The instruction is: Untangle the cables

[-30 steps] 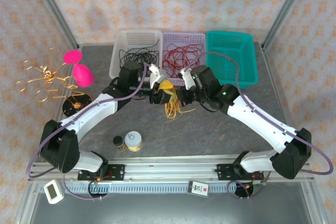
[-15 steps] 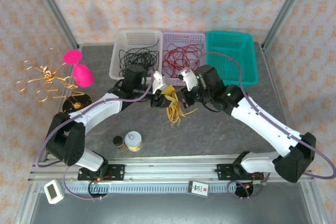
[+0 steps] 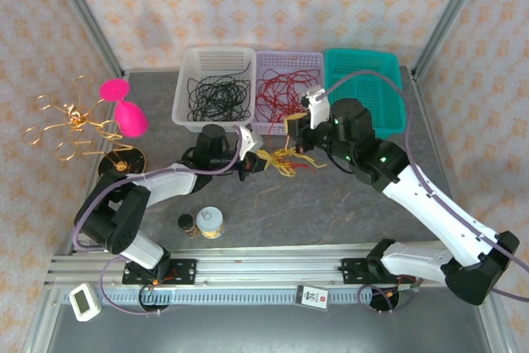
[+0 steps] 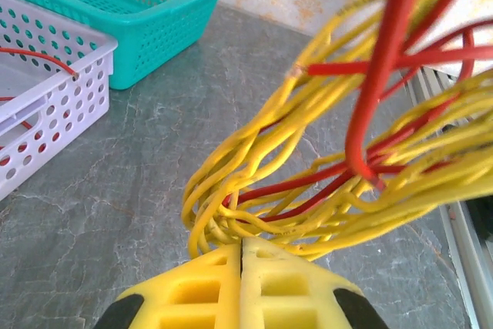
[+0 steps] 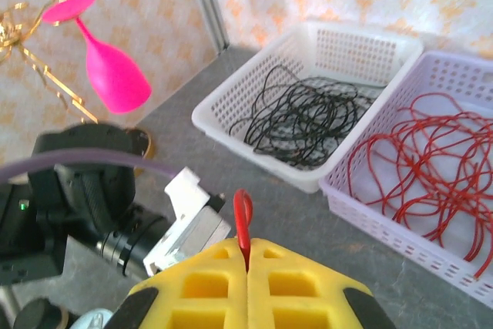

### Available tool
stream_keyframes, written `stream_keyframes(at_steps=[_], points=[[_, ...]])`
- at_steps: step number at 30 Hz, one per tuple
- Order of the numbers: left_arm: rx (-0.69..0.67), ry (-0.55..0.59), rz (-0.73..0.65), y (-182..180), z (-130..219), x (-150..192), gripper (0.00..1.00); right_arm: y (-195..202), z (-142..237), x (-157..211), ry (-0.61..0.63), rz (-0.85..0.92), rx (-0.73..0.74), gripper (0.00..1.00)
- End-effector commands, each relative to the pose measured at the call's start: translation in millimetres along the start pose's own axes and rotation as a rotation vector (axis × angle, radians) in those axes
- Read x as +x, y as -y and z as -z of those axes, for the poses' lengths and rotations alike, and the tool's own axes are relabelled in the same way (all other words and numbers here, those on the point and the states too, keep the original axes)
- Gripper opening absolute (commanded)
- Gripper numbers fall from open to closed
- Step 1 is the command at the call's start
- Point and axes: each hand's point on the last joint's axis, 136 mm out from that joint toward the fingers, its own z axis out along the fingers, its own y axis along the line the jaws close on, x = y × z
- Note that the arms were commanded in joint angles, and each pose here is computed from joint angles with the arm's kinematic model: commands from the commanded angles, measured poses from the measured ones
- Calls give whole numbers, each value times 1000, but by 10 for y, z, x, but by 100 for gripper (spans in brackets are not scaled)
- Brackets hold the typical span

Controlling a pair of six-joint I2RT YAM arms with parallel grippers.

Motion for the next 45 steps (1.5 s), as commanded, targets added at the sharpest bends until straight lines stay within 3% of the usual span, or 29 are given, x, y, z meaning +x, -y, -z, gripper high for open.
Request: stream_keyframes(at_steps=[1, 6, 7, 8, 9, 10, 11, 14, 18, 22, 28, 31, 37, 38, 40, 41, 45], points=[[19, 98, 2, 71, 17, -153, 0, -13, 224, -530, 219, -45, 16, 0], [102, 278, 34, 366, 239, -420, 0, -60, 176, -465, 222, -75, -26, 0], [108, 296, 37, 415, 290, -461, 4, -42, 154, -417, 211, -81, -21, 0], [116, 298, 47, 453, 320, -489, 16, -30, 143, -381, 204, -82, -17, 0], [121, 287, 54, 484, 343, -521, 40, -23, 120, -332, 193, -79, -17, 0], [105, 278, 54, 488, 371, -571, 57, -32, 95, -276, 178, -70, -26, 0], [84, 263, 50, 488, 398, -602, 62, -47, 73, -216, 161, -56, -37, 0], [-9, 252, 18, 469, 529, -766, 67, -75, -10, -27, 110, -33, -67, 0], [-35, 206, 28, 439, 547, -966, 67, -147, -69, 143, 78, -12, -125, 0], [-115, 144, 9, 200, 493, -1041, 67, -241, -79, 238, 53, 6, -187, 0], [-80, 68, 12, -28, 351, -1028, 62, -329, -79, 321, 31, 31, -244, 0], [6, 41, 0, 84, 298, -975, 50, -319, -87, 327, 34, 33, -240, 0], [79, 24, -29, 297, 328, -876, 49, -294, -101, 317, 49, 35, -229, 0], [74, 27, -28, 292, 330, -873, 42, -292, -108, 316, 48, 34, -231, 0], [34, 36, -15, 223, 330, -885, 13, -291, -114, 313, 50, 32, -230, 0], [27, 39, -15, 215, 331, -896, 3, -281, -120, 316, 51, 30, -225, 0], [-51, 139, 4, 184, 435, -1143, 0, -81, -213, 356, 62, -12, -119, 0]])
